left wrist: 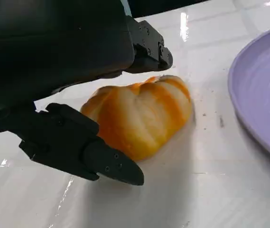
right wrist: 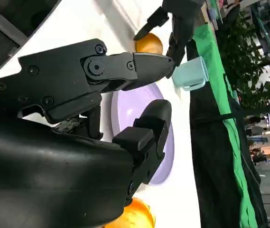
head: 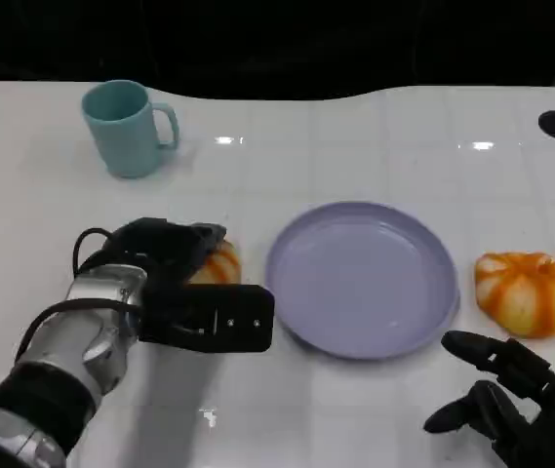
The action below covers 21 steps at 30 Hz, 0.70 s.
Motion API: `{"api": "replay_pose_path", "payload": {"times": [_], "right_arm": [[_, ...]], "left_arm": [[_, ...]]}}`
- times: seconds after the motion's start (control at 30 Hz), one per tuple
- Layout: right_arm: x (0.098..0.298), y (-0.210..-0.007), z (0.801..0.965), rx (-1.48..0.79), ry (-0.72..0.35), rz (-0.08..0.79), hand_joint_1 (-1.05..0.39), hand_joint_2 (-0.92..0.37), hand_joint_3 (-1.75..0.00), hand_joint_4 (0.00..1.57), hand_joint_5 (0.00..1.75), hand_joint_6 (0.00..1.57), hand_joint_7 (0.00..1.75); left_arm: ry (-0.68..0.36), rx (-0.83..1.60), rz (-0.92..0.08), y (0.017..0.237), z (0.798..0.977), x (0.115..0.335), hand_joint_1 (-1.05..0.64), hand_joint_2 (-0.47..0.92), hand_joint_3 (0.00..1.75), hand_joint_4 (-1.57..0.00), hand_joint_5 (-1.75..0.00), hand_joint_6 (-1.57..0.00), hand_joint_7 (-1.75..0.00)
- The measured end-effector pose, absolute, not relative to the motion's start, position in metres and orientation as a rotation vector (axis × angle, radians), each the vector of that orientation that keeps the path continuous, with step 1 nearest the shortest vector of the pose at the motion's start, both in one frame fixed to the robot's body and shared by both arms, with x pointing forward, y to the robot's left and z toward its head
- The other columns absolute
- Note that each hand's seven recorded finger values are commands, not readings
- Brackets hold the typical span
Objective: Grasp the bread from the table and place it into the plate.
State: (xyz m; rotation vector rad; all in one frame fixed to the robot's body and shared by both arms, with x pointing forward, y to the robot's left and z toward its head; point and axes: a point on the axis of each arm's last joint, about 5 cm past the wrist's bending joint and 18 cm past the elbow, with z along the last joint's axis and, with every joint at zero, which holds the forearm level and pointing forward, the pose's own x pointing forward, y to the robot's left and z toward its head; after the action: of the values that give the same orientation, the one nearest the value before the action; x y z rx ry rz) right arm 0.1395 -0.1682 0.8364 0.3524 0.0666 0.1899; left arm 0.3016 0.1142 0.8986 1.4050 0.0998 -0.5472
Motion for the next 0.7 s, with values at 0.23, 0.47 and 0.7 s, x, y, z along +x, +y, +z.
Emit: {"api": "replay_pose_path", "payload": {"times": [0.23, 0.47, 0.7], "right_arm": [[0.138, -0.168, 0.836, 0.351, 0.068, 0.188, -0.76, -0.92, -0.32, 0.70, 1.18, 0.81, 0.60], [0.137, -0.168, 0.837, 0.352, 0.068, 0.189, -0.75, -0.92, -0.32, 0.69, 1.18, 0.80, 0.60], [0.137, -0.169, 0.837, 0.352, 0.068, 0.189, -0.76, -0.92, -0.31, 0.69, 1.18, 0.79, 0.60]], "left_arm": [[0.122, 1.430, -0.558, 0.109, 0.893, 0.308, -0.39, 0.78, 0.01, -0.17, -0.10, -0.26, -0.01], [0.148, 1.388, -0.573, 0.108, 0.892, 0.314, -0.32, 0.92, 0.15, -0.60, -0.25, -0.58, -0.08], [0.040, 1.319, -0.458, 0.111, 0.891, 0.315, -0.26, 0.92, 0.38, -0.80, -1.65, -0.58, -1.62]]}}
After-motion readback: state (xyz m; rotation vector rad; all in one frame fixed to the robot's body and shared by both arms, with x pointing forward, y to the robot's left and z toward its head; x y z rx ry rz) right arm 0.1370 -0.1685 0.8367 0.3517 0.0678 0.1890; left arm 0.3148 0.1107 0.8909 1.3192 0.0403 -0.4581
